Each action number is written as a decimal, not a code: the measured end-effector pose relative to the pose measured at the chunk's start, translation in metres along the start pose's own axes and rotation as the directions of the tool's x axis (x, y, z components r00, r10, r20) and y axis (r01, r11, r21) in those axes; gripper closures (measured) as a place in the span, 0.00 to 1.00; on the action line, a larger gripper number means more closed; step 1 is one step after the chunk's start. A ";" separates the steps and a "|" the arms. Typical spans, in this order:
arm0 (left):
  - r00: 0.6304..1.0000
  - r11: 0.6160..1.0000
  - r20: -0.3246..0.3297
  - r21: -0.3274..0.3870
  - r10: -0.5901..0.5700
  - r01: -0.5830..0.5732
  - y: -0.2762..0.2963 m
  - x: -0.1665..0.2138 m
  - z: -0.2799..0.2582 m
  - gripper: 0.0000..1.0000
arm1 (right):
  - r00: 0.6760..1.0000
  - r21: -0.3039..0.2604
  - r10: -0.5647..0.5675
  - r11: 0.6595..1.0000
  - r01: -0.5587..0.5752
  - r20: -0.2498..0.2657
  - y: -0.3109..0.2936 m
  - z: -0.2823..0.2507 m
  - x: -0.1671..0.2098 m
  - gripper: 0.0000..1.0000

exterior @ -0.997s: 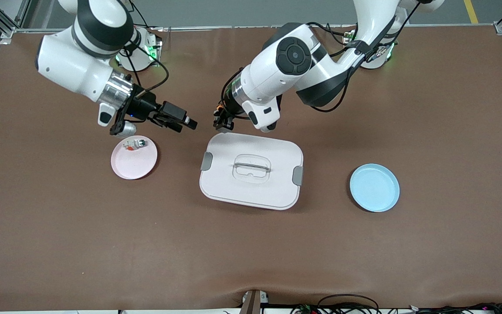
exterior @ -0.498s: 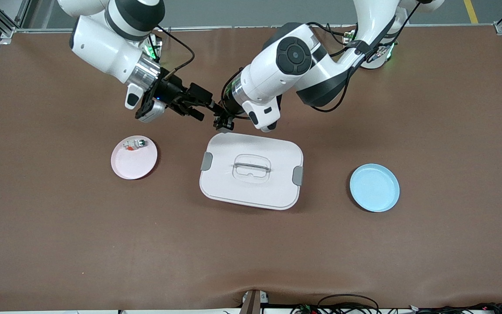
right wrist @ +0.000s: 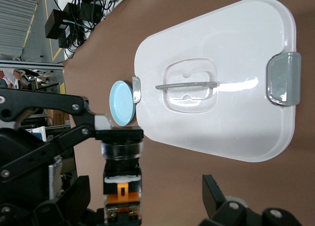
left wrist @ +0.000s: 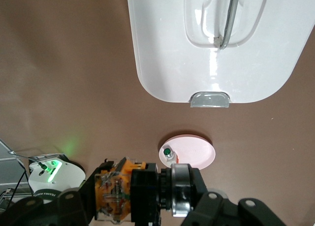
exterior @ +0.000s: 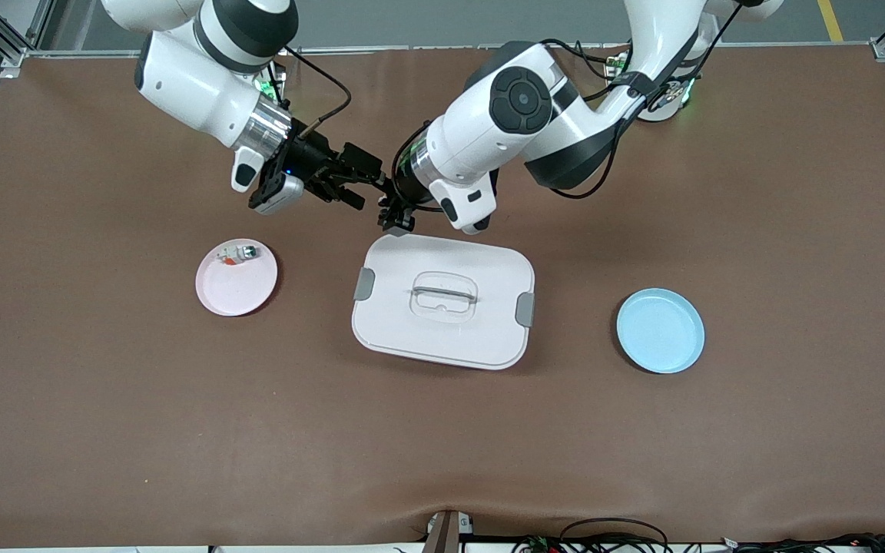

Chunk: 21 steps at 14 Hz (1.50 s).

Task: Transfer orange switch to right arm and place
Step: 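Bring the switch to the right gripper and close the right gripper, then open the left gripper and withdraw it while the right gripper pulls away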

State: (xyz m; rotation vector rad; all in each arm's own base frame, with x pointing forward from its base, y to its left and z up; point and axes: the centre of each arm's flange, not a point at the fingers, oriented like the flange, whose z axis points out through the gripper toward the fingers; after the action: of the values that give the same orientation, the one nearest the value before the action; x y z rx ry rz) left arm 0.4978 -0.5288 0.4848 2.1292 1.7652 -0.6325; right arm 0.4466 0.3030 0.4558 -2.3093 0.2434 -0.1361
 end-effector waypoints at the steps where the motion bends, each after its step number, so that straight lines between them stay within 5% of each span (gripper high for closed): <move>1: 1.000 1.000 0.000 0.000 0.000 0.000 0.000 0.000 0.000 0.28 | 1.000 -0.002 0.001 1.000 -0.001 0.001 0.001 0.001 0.000 0.00; 8: 1.000 1.000 0.000 -0.002 -0.002 0.002 0.001 0.001 -0.001 0.28 | 1.000 0.010 0.013 1.000 -0.013 0.021 -0.002 0.010 -0.010 0.00; 10: 1.000 1.000 -0.001 -0.001 -0.002 0.002 0.001 0.001 -0.001 0.28 | 1.000 0.016 0.014 1.000 -0.014 0.015 -0.005 0.014 -0.014 0.07; 11: 1.000 1.000 -0.002 0.000 -0.003 0.003 0.001 0.002 -0.001 0.28 | 1.000 0.018 0.014 1.000 -0.014 0.011 -0.006 0.014 -0.015 0.11; 14: 1.000 1.000 -0.006 0.006 -0.004 0.004 0.001 0.003 0.001 0.28 | 0.999 0.042 0.032 0.999 -0.033 0.007 -0.011 0.015 -0.017 0.50; 16: 1.000 1.000 -0.005 0.007 -0.007 0.007 0.002 0.004 0.000 0.28 | 0.999 0.060 0.049 0.997 -0.049 0.004 -0.014 0.014 -0.018 0.66; 21: 1.000 1.000 -0.005 0.008 -0.008 0.008 0.002 0.004 0.000 0.28 | 0.999 0.062 0.049 0.997 -0.049 0.002 -0.014 0.014 -0.018 0.66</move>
State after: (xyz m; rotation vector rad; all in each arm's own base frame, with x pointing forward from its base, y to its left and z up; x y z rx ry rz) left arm 0.5006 -0.5255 0.4825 2.1316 1.7776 -0.6376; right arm 0.4337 0.3265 0.4559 -2.2394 0.2916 -0.1160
